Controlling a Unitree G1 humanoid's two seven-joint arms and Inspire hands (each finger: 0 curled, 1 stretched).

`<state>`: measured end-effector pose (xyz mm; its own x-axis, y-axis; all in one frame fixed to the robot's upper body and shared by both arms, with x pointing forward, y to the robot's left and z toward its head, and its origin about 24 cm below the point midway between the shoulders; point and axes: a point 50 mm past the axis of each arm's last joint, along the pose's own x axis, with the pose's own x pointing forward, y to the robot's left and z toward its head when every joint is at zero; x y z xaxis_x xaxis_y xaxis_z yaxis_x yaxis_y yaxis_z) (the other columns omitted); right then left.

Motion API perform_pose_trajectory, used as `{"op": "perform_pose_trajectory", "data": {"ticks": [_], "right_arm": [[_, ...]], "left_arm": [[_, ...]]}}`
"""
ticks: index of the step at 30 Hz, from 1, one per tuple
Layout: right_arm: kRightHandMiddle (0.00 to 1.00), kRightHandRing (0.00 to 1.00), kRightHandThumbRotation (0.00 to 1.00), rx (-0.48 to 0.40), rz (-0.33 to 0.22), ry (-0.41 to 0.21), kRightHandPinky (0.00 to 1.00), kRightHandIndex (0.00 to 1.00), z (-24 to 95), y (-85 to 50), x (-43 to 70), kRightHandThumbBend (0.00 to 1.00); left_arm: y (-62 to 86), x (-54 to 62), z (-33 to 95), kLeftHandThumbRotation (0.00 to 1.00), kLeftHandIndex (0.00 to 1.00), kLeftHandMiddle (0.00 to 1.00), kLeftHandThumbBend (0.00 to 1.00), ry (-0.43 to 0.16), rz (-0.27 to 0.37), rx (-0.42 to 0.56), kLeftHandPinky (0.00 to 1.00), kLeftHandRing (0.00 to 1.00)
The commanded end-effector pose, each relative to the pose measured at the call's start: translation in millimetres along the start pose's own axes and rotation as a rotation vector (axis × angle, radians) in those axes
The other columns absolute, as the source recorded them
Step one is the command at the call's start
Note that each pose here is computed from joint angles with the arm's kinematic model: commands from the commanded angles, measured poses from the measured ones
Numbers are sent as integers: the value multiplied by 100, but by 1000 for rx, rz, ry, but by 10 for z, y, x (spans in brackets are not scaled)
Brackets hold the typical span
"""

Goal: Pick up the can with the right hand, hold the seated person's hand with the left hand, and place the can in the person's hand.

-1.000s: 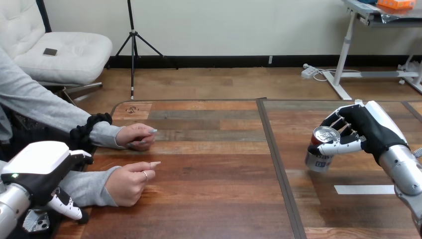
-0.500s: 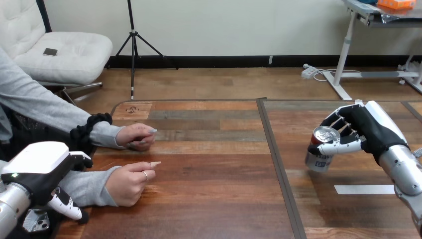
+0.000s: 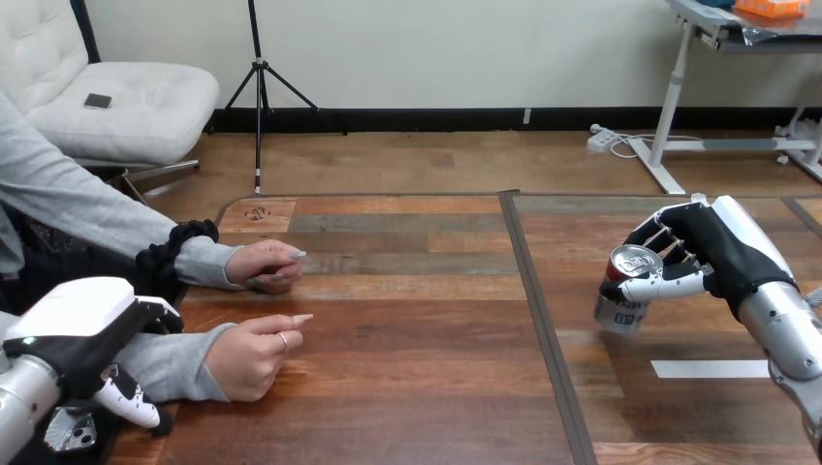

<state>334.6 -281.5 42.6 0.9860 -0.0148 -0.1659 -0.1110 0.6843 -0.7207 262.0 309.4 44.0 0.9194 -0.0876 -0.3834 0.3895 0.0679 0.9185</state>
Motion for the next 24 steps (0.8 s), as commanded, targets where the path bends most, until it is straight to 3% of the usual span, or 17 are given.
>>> {"op": "perform_pose_trajectory", "data": {"ticks": [1, 18, 24], "right_arm": [[45, 41, 0, 7, -95, -132, 37, 46, 290, -259, 94, 71], [45, 41, 0, 18, -95, -125, 37, 47, 289, -257, 99, 71], [45, 41, 0, 12, -96, -128, 37, 47, 283, -256, 94, 71]], "left_arm": [[209, 49, 89, 6, 70, 70, 94, -43, 52, 3, 57, 67], [199, 79, 140, 0, 67, 67, 93, -67, -2, -48, 52, 62], [189, 81, 158, 0, 67, 67, 93, -79, 9, -42, 53, 62]]}}
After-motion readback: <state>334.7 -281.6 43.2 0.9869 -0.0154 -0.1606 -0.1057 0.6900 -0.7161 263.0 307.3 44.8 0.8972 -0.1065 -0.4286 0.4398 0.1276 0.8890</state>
